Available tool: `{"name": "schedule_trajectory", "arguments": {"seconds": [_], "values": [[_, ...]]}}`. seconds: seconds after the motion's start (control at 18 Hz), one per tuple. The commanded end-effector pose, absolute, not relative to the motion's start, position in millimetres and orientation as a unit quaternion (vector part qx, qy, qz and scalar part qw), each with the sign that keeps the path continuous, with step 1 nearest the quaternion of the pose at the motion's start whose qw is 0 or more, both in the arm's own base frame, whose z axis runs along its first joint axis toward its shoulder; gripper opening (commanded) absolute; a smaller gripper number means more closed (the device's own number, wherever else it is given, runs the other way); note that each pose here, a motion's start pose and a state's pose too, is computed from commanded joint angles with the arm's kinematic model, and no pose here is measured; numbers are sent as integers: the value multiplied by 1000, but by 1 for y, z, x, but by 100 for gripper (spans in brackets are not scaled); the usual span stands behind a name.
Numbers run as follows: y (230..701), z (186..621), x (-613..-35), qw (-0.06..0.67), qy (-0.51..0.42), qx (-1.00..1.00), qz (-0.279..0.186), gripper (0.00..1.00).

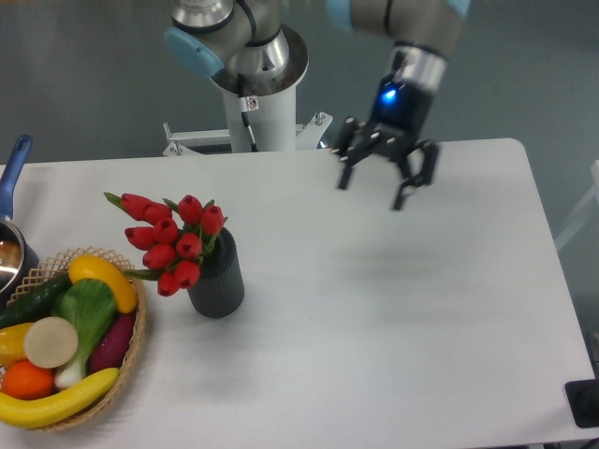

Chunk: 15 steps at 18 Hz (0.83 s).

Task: Insert the flowers into the vase
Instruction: 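Open the gripper, release the tulips, and lift away from the vase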

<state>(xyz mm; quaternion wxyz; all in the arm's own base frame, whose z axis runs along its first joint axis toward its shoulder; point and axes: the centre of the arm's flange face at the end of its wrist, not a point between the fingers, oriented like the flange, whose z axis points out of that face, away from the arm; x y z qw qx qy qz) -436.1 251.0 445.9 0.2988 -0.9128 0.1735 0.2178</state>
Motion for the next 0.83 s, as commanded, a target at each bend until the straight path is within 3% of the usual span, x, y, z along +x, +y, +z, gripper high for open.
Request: {"name": "schedule_trajectory", "arguments": {"seconds": [0.22, 0.33, 0.83], "values": [[236, 457, -439, 206, 233, -916, 255, 100], [217, 459, -439, 161, 280, -914, 245, 100], [195, 454, -434, 148, 298, -918, 215, 100]]}}
